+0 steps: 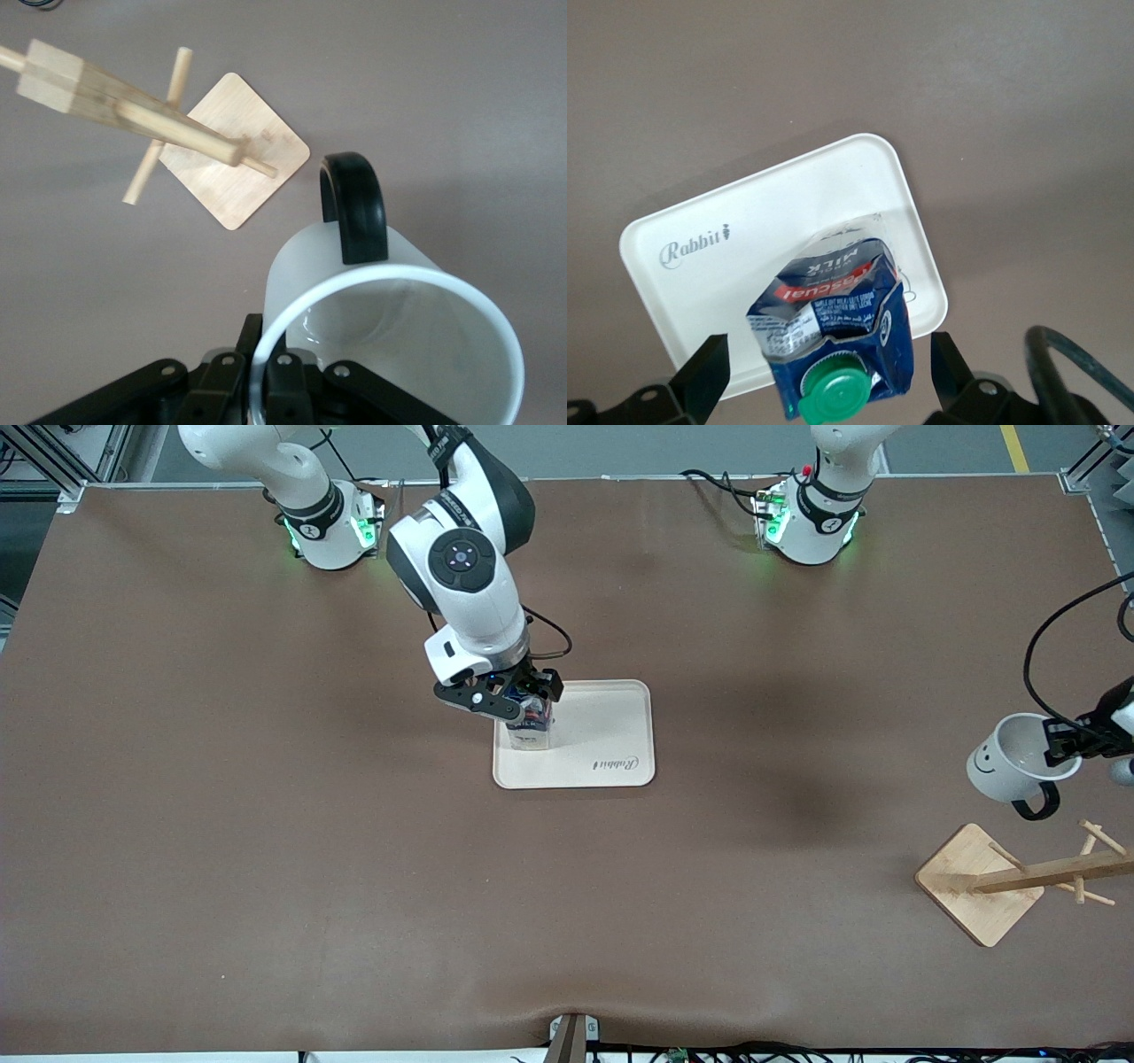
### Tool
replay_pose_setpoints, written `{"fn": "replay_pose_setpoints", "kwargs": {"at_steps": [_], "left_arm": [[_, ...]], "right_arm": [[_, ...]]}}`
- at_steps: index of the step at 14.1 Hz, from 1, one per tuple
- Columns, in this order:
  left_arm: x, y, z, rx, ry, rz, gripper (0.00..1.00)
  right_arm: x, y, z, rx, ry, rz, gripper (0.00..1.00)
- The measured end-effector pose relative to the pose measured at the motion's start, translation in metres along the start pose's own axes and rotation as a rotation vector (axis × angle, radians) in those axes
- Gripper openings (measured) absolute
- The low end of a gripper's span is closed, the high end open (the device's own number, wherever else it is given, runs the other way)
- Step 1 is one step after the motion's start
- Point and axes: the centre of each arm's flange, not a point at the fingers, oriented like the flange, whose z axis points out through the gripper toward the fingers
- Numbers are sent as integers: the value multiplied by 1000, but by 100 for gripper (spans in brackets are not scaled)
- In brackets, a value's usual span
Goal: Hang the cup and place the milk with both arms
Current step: 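Grasp the blue milk carton with the right gripper while the left gripper aligns the mug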
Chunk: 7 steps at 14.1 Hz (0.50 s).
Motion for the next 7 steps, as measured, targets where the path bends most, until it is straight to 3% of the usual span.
{"fn": "replay_pose_setpoints", "kwargs": {"at_steps": [7], "left_arm": [[9,-34,3,-14,20,32,5]], "right_arm": [[-5,-7,15,-10,15,-21,100]]}}
